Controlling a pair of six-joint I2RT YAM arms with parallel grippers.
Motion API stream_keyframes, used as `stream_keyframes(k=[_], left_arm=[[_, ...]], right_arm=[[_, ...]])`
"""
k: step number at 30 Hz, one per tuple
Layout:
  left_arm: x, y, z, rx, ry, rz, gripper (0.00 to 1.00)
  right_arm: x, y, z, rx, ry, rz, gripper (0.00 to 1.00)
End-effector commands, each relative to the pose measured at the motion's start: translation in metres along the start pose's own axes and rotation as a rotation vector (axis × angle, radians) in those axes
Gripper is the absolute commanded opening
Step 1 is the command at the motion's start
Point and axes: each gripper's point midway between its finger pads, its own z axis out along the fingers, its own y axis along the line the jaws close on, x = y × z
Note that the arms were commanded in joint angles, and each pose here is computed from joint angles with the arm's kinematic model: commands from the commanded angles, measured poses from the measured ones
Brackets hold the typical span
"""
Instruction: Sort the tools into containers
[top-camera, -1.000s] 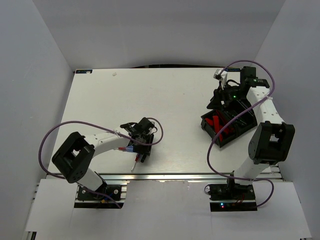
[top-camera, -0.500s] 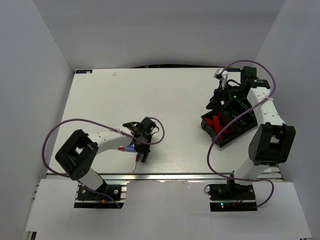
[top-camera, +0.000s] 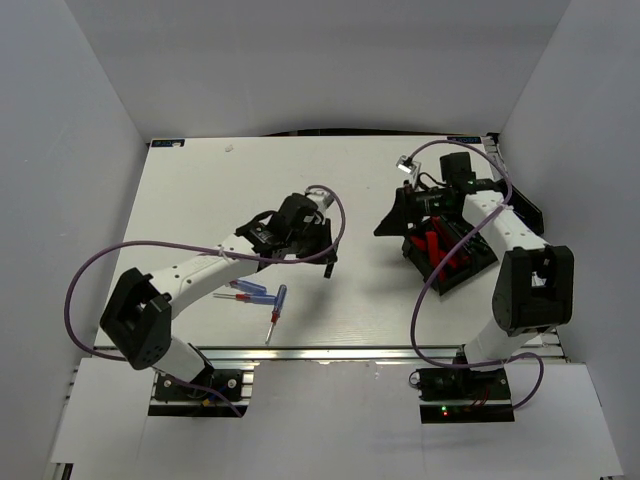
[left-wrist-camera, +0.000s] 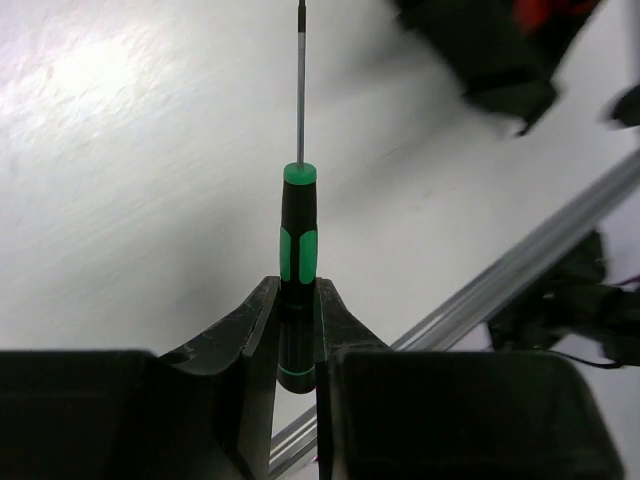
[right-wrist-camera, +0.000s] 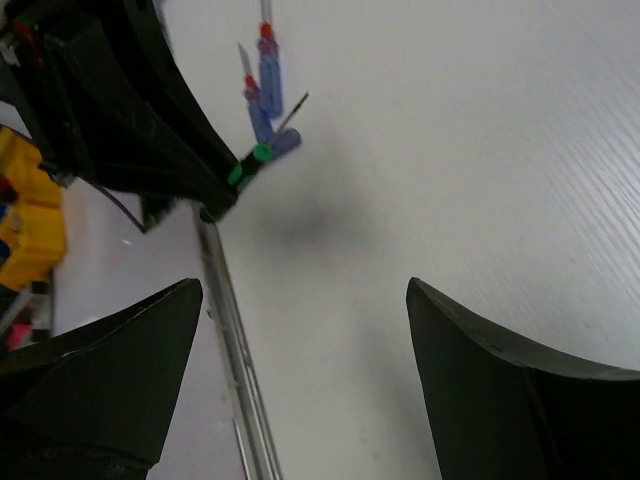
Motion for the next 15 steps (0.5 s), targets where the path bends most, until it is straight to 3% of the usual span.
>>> stream_keyframes(k=[1, 2, 6, 11, 15], left_arm=[[-0.043, -0.043, -0.023, 0.195, -0.138, -0.021, 0.0], [-0.053, -0.05, -0.026, 0.231, -0.176, -0.019, 0.0], [-0.069, -0.064, -0.031, 0.299, -0.218, -0.036, 0.0], [-0.086, -0.072, -0.038, 0.343, -0.266, -0.047, 0.0], [-0.095, -0.077, -0.045, 0.377, -0.288, -0.059, 0.0]], right_arm=[[-0.043, 0.028, 0.009, -0.155, -0.113, 0.029, 0.89], [-0.047, 0.036, 0.012, -0.193, -0.11, 0.115, 0.89], [-0.066, 0.032, 0.024, -0.228, -0.148, 0.158, 0.89], [-0.082, 0.039, 0.038, -0.257, -0.158, 0.135, 0.9], [-0.078, 0.044, 0.05, -0.278, -0.141, 0.153, 0.83]])
